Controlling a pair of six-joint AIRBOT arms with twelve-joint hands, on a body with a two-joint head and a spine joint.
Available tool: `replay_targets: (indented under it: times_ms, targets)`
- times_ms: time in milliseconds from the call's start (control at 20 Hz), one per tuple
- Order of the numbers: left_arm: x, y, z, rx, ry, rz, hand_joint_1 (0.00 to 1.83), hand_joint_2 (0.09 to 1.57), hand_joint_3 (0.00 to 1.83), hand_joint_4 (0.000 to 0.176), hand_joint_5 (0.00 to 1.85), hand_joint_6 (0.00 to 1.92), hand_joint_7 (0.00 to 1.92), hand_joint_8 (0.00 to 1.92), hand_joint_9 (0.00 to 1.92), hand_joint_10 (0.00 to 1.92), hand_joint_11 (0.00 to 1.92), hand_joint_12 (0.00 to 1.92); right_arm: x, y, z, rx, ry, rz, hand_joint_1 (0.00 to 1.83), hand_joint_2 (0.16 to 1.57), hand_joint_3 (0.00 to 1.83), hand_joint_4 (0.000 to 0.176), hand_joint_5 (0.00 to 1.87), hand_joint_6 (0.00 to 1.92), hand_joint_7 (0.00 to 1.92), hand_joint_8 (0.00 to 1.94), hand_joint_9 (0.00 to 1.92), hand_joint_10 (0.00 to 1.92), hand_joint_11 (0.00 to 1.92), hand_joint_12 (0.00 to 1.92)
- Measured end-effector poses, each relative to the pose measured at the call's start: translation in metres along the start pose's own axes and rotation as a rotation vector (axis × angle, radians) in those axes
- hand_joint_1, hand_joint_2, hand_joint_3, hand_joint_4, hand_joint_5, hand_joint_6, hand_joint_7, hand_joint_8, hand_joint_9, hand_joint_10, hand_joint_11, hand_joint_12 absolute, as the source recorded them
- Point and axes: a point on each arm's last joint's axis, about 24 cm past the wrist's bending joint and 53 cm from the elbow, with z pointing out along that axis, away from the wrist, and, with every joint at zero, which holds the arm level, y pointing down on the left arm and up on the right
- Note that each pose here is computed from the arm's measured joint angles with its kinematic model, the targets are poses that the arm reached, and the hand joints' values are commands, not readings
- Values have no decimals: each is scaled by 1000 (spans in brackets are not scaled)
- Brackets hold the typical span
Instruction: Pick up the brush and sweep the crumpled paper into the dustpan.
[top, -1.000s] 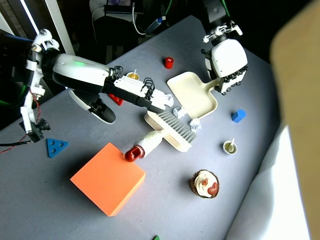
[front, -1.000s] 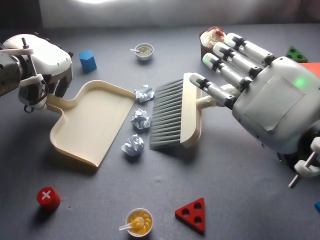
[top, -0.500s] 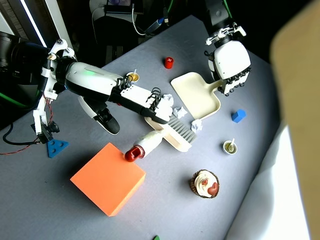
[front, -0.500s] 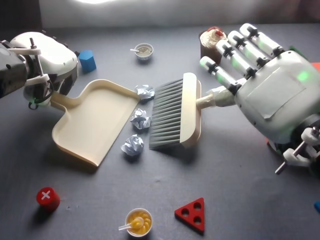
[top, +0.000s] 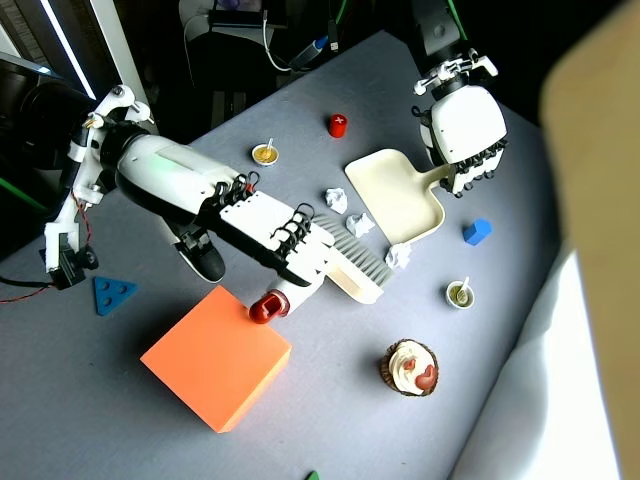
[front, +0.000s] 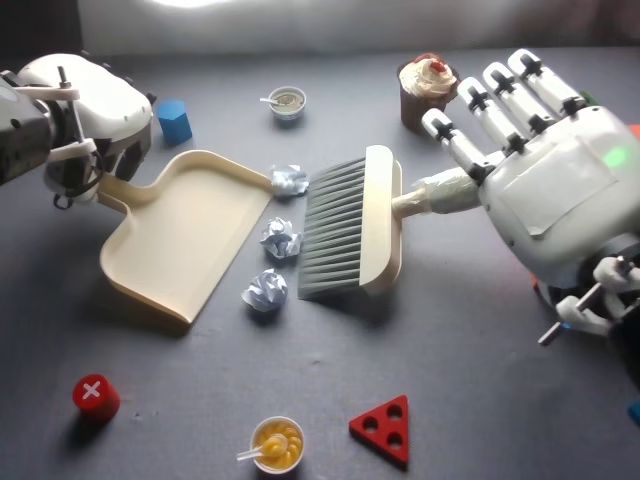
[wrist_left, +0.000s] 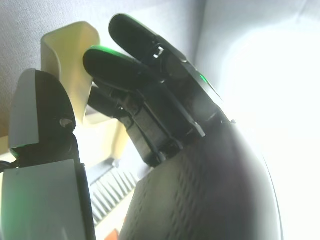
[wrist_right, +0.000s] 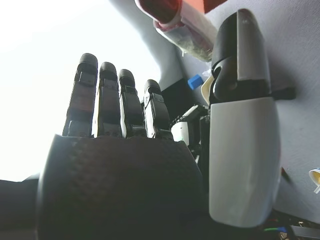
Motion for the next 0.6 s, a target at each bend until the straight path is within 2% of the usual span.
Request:
replay_targets:
  times_ms: [150, 350, 500, 600]
  targets:
    - [-1, 9, -2, -18, -1, -7, 1392, 1059, 0, 0, 984, 952, 1186, 459, 1053, 1039, 931, 745, 7, -1, 5, 32, 2, 9, 1155, 967, 6, 0, 53, 4, 60, 0, 94, 1, 155, 9]
    - [-1, 12, -3, -28, -2, -16, 1391, 1061, 0, 0, 990, 954, 1176, 462, 1049, 1043, 933, 742, 21, 0, 15, 60, 18, 16, 1173, 965, 3, 0, 66, 3, 60, 0, 99, 1, 171, 15]
    - [-4, 22, -1, -51, -13, -20, 1390, 1064, 1, 0, 964, 993, 1170, 490, 1049, 1030, 931, 736, 34, 0, 24, 92, 42, 33, 1149, 967, 2, 0, 41, 0, 56, 0, 105, 3, 176, 17]
    - [-10, 29, 0, -67, -28, -11, 1391, 1059, 0, 0, 985, 952, 1173, 497, 1057, 1018, 947, 715, 38, 3, 33, 110, 41, 44, 1162, 960, 0, 0, 75, 14, 85, 10, 122, 8, 183, 19]
